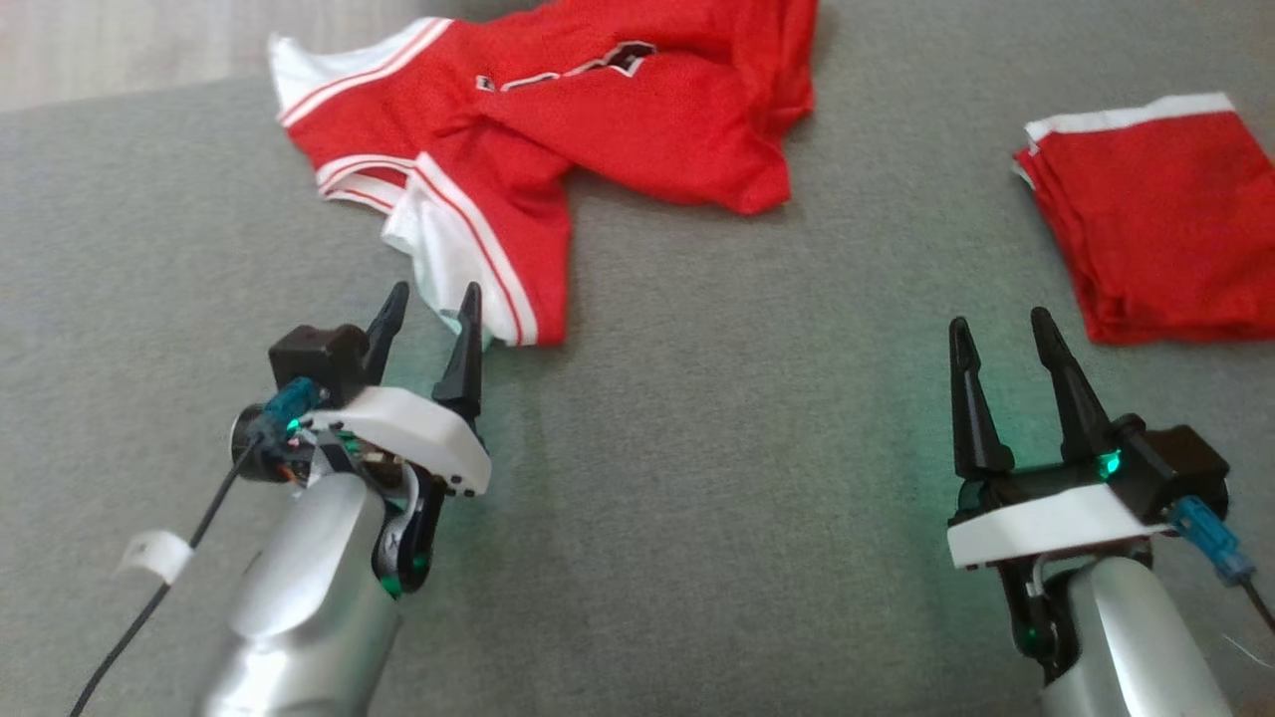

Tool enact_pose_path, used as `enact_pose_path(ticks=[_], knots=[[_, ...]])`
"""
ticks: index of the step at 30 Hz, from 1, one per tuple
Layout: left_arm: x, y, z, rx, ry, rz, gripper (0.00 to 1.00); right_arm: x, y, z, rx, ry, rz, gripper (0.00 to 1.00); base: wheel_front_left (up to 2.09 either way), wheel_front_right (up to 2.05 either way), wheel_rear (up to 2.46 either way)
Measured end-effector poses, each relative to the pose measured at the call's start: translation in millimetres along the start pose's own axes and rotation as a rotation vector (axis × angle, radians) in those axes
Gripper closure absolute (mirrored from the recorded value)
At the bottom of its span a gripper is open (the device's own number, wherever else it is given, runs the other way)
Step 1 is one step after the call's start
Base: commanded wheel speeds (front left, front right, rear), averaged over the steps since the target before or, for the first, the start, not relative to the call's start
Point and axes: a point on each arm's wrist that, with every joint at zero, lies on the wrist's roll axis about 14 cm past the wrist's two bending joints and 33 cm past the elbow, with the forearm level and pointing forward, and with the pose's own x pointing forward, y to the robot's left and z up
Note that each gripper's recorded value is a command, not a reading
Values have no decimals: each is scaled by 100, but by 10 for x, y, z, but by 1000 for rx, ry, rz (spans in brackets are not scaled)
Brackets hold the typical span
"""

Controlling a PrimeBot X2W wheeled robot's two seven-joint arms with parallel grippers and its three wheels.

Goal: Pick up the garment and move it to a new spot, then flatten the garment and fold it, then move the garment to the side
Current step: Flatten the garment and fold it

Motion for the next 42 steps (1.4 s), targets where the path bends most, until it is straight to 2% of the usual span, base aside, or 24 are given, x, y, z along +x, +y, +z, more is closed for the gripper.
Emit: enact_pose_path(ticks=[4,8,9,10,13,18,23,27,30,33,36,38,39,40,41,42], knots=[[145,-16,-169,-21,83,0,0,-14,-105,0,1,2,-30,0,0,0,0],[262,-46,-189,-12,101,-9,0,-54,-181,-19,11,8,-56,0,0,0,0],[282,-52,-187,-8,103,-13,64,-64,-195,-21,12,9,-60,0,0,0,0],[297,-56,-188,0,105,-17,100,-75,-208,-22,12,9,-64,0,0,0,0],[314,-18,-79,73,58,-17,100,-96,-220,-9,10,7,-69,0,0,0,0],[300,94,432,235,-129,-6,100,-111,-201,47,18,-9,-65,0,0,0,0],[198,-102,949,484,-282,-109,100,-85,-118,110,21,-29,-40,0,0,0,0],[21,-281,1092,727,-335,-231,100,-52,-34,131,25,-35,-15,0,0,0,0],[-172,-476,880,971,-308,-388,100,-26,12,138,27,-38,-1,0,0,0,0],[-375,-629,594,1124,-274,-524,100,-2,43,121,30,-34,8,0,0,0,0],[-548,-577,212,1209,-182,-611,100,24,70,85,33,-24,16,0,0,0,0],[-673,-491,-71,1243,-105,-660,78,35,92,52,35,-14,22,0,0,0,0],[-733,-456,-204,1252,-68,-683,78,41,100,41,35,-11,25,0,0,0,0],[-792,-424,-339,1263,-27,-711,84,46,107,36,36,-9,27,0,0,0,0],[-841,-401,-442,1270,4,-732,94,51,116,33,36,-9,29,0,0,0,0],[-873,-380,-510,1271,26,-742,93,55,124,29,36,-8,32,0,0,0,0]])
